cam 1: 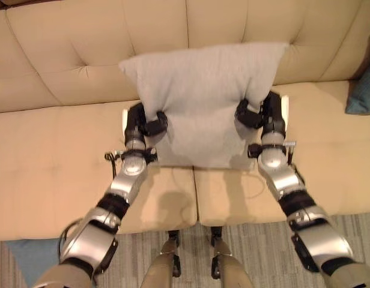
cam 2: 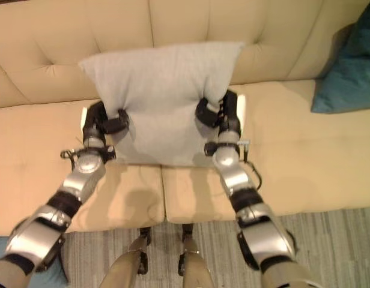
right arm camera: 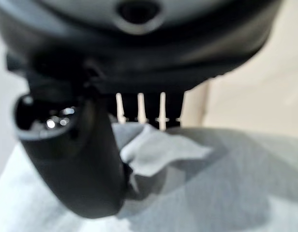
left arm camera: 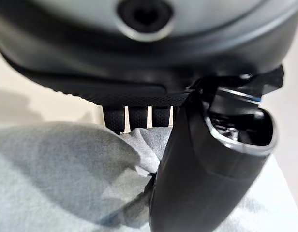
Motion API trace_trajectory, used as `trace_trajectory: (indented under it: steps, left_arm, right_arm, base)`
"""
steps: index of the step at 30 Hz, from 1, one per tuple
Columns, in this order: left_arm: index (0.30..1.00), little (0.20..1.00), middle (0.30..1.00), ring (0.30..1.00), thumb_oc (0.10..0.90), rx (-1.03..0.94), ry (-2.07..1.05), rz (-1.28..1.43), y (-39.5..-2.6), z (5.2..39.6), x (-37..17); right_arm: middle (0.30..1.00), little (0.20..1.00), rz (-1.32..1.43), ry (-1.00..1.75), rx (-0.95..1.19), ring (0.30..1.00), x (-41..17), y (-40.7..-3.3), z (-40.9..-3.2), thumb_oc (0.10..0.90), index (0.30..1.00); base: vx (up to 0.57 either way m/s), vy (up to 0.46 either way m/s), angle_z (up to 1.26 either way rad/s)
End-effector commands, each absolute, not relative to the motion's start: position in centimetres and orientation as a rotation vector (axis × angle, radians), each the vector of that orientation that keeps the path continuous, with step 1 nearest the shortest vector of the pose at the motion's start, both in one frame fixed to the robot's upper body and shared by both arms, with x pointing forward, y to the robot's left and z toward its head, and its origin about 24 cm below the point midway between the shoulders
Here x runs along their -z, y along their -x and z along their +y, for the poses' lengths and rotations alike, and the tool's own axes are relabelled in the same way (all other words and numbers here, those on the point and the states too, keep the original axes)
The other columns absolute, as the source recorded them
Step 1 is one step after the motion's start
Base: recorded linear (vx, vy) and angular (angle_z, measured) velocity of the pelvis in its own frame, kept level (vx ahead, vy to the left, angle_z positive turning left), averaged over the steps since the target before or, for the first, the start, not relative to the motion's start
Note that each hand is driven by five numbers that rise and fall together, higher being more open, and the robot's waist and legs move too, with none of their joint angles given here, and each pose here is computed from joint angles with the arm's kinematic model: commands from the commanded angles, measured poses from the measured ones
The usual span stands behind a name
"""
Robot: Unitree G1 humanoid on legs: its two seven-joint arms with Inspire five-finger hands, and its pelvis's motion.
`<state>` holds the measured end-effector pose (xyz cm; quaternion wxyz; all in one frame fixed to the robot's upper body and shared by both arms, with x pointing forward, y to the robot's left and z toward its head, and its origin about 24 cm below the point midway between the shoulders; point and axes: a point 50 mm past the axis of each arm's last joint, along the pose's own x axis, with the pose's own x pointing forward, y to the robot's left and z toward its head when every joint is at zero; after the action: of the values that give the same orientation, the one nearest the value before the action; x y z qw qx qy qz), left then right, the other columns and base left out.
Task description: Pick up all the scattered cushions and arrange them neatly on the sofa.
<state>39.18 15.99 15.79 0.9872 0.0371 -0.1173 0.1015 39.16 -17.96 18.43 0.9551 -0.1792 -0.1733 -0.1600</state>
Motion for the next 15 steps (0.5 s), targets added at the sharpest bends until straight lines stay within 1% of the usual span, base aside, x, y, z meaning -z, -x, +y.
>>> trace_trajectory:
  steps: [1,4,5,6,7,8,9,11,15]
  left_arm:
    - [0.300,0.300,0.300,0.300,0.400,-0.004,-0.145,-0.776,-38.4,9.8,-28.9]
    - [0.300,0.300,0.300,0.300,0.400,-0.033,-0.190,-0.849,-38.3,9.5,-31.8]
    - [0.300,0.300,0.300,0.300,0.400,-0.035,-0.194,-0.876,-38.2,8.9,-33.3]
    - [0.300,0.300,0.300,0.300,0.400,-0.035,-0.194,-0.878,-38.2,8.9,-33.4]
    - [0.596,0.596,0.596,0.596,0.598,-0.045,-0.199,-0.880,-38.3,8.8,-33.9]
    - [0.900,0.900,0.900,0.900,0.800,-0.054,-0.202,-0.877,-38.4,8.8,-34.1]
    - [0.900,0.900,0.900,0.900,0.800,-0.060,-0.204,-0.875,-38.5,8.7,-34.5]
    - [0.900,0.900,0.900,0.900,0.800,-0.067,-0.196,-0.875,-38.5,8.9,-34.9]
    - [0.900,0.900,0.900,0.900,0.800,-0.052,-0.185,-0.856,-38.6,9.2,-34.2]
  right_arm:
    - [0.300,0.300,-0.833,0.281,0.239,0.300,-30.0,-38.0,-12.9,0.400,0.300]
    - [0.300,0.300,-0.898,0.323,0.283,0.300,-32.9,-38.0,-12.9,0.400,0.300]
    - [0.300,0.300,-0.917,0.355,0.323,0.300,-34.4,-38.1,-13.2,0.400,0.300]
    - [0.300,0.300,-0.918,0.355,0.323,0.300,-34.5,-38.1,-13.3,0.400,0.300]
    - [0.392,0.392,-0.922,0.374,0.338,0.392,-35.1,-38.2,-13.3,0.461,0.392]
    - [0.564,0.564,-0.919,0.389,0.347,0.564,-35.3,-38.3,-13.4,0.576,0.564]
    - [0.900,0.900,-0.917,0.402,0.359,0.900,-35.7,-38.4,-13.5,0.800,0.900]
    - [0.900,0.900,-0.899,0.437,0.372,0.900,-36.1,-38.6,-13.9,0.800,0.900]
    - [0.900,0.900,-0.857,0.492,0.368,0.900,-35.7,-38.9,-14.9,0.800,0.900]
  base:
    - [-0.01,-0.010,0.06]
    - [-0.01,-0.006,0.04]
    - [0.00,0.000,0.00]
    - [0.01,-0.004,0.13]
    - [0.01,0.002,0.37]
    - [0.01,0.002,0.36]
    - [0.00,0.000,0.00]
    - [0.01,-0.024,-0.45]
    - [0.00,-0.003,-0.03]
